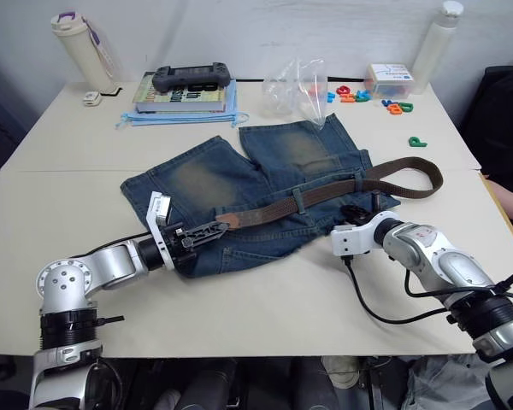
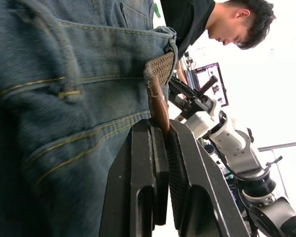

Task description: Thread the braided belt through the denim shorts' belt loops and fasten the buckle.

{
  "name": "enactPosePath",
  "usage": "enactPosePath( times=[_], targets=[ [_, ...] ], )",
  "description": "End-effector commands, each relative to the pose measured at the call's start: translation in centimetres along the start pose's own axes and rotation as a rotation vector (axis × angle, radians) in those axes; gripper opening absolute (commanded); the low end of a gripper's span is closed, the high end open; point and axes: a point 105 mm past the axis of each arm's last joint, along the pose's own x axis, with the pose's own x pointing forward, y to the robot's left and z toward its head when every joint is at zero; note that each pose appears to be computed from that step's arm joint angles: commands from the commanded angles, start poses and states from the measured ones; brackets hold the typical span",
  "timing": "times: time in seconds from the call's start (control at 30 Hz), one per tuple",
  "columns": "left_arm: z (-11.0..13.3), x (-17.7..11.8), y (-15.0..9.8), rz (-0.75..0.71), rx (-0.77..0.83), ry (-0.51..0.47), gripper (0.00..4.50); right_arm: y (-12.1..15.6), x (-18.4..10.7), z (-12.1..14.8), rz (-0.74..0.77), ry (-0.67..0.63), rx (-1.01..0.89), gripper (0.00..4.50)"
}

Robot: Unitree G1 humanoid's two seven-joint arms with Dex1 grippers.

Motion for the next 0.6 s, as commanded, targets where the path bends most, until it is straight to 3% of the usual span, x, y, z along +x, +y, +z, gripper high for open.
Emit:
enactPosePath(
  times=[0.03, 0.2, 0.5, 0.53, 0.6],
  targets=[
    [0.4, -0.3, -1.2, -0.035, 0.036, -0.023, 0.0, -0.8, -0.2, -2.3, -0.027, 0.071, -0.025, 0.06],
    [0.3, -0.3, -1.3, -0.035, 0.033, -0.025, 0.0, -0.5, -0.2, -3.7, -0.023, 0.109, -0.017, 0.06],
    [0.3, -0.2, -1.2, -0.036, 0.033, -0.026, 0.0, -0.7, -0.8, -3.2, -0.042, 0.106, 0.15, 0.06],
    [0.3, -0.2, -1.2, -0.036, 0.033, -0.026, 0.0, -0.9, -0.9, -3.2, -0.047, 0.106, 0.161, 0.7],
    [0.3, -0.2, -1.2, -0.037, 0.033, -0.028, 0.0, -0.8, -1.3, -3.0, -0.038, 0.102, 0.179, 1.54]
  ],
)
